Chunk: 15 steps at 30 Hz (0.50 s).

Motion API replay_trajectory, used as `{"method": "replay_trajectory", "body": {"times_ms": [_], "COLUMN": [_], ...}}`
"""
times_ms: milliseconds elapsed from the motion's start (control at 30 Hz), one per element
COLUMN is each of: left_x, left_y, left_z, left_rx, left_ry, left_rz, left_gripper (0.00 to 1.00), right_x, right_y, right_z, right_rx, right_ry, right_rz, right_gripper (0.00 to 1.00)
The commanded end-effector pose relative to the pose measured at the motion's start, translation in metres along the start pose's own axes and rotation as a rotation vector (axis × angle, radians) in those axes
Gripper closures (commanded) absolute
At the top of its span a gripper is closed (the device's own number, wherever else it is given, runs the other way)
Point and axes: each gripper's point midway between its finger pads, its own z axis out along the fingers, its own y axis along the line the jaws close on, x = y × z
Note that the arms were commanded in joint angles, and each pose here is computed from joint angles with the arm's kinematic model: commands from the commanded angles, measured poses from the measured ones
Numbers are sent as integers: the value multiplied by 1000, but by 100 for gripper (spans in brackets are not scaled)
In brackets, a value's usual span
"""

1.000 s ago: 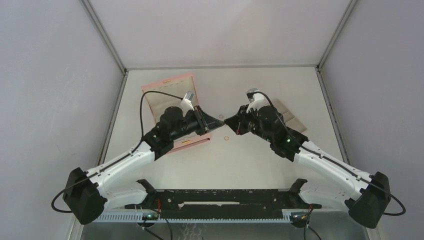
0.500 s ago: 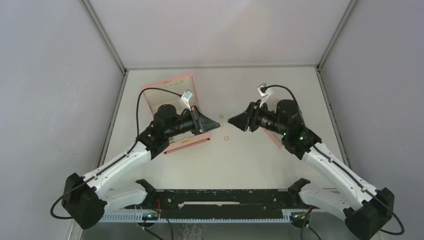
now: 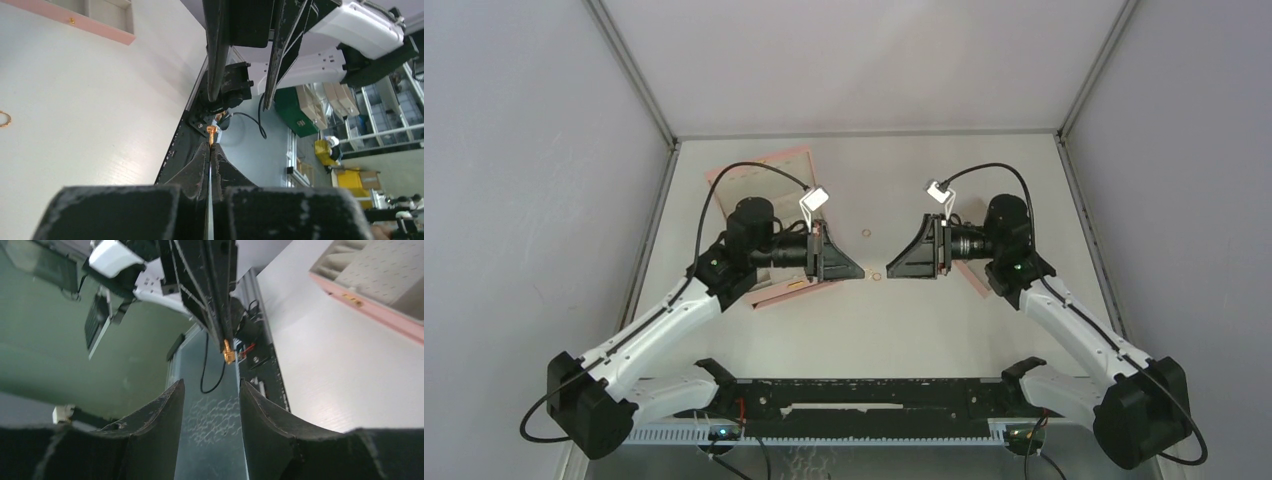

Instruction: Organize the mixed jewelry

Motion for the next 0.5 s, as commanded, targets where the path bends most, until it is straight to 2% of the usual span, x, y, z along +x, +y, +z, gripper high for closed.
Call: {"method": "replay_trajectory", "body": {"times_ms": [0,100,467], "left_x": [-1,2,4], "left_y": [-23,-23,-26], "left_z": [-11,-11,-13], "left_rx": [71,78,86], "left_ry": [36,47,48], "left_rz": [111,110,121], "left_gripper": [100,100,100], "right_x": [14,20,10], "right_y": [29,29,17], "right_z": [3,11,28], "right_rx": [-132,-150,-132], "right_ry": [116,149,115], "right_rz": [-102,-89,-47], "right_gripper": [47,47,51]}}
